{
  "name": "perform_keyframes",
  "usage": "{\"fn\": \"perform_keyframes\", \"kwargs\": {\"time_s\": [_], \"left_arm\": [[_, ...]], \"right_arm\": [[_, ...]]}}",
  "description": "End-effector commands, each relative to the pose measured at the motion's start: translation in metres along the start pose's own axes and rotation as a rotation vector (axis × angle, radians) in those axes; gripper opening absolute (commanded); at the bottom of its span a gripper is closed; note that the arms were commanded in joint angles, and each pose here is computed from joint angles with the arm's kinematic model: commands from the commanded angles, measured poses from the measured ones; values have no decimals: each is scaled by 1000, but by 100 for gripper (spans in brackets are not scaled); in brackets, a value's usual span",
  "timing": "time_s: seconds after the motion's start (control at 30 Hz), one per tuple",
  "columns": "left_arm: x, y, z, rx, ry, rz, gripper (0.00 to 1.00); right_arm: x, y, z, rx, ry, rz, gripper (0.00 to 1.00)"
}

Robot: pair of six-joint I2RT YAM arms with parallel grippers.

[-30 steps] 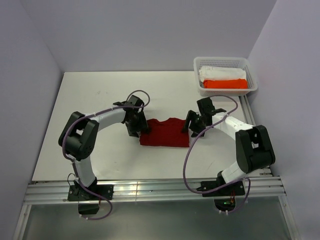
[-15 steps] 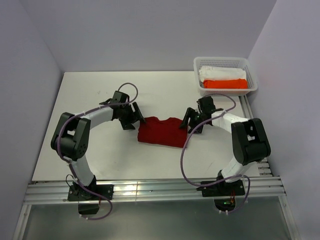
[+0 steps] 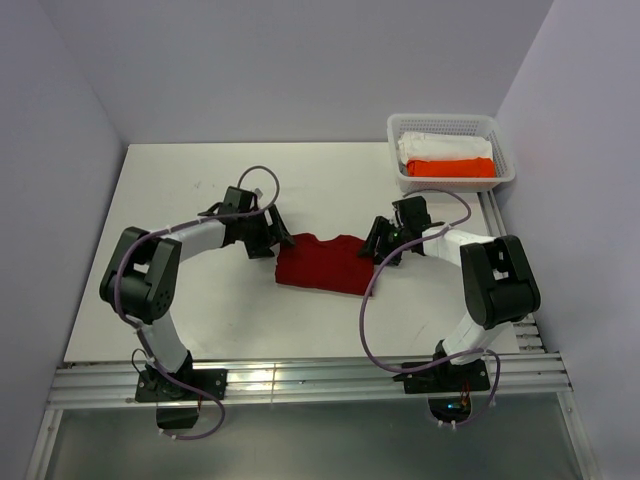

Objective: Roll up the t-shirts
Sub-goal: Place the rolled tshirt into the container

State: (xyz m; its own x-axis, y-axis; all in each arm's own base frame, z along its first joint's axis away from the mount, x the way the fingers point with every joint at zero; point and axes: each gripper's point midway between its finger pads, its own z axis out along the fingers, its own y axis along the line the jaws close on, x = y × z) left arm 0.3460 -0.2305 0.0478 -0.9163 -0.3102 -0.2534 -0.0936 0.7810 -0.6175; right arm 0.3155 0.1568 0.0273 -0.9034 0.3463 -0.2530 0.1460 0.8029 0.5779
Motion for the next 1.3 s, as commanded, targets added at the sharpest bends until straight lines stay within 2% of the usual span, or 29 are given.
{"fn": "perform_keyframes", "kwargs": {"time_s": [0.0,0.07,0.2,0.4,0.57,0.73,0.87,0.93,1.03,1.17,1.2,1.27], "left_arm": [[-9,-4,2,29,-43,63,81],[-11,-4,6,32,-49,76,81],[-16,-8,5,75,-92,138,73],[-22,-20,-1,155,-154,249,68],[-15,-19,-10,199,-189,264,67],[-10,-18,-22,268,-204,283,70],[-9,-7,-12,237,-188,306,72],[-7,-12,-11,283,-189,339,74],[-6,-14,-10,315,-203,339,86],[-10,-13,-6,308,-221,352,86],[-11,-11,-6,302,-223,359,90],[-11,-10,-5,294,-225,375,90]], "right_arm": [[-3,-1,2,-8,-24,-10,59],[-4,0,1,-12,-26,-15,56],[-3,1,1,-16,-19,-13,48],[-7,4,4,-23,-11,-8,46],[-7,5,4,-23,-9,-11,45],[-6,5,4,-27,-7,-7,45],[-5,5,4,-35,-8,-6,45],[-3,5,4,-36,-3,-5,45],[-3,5,3,-34,-4,-4,45],[-4,6,2,-32,-8,-9,45],[-4,6,2,-32,-8,-11,45],[-6,8,1,-37,-12,-10,45]]}}
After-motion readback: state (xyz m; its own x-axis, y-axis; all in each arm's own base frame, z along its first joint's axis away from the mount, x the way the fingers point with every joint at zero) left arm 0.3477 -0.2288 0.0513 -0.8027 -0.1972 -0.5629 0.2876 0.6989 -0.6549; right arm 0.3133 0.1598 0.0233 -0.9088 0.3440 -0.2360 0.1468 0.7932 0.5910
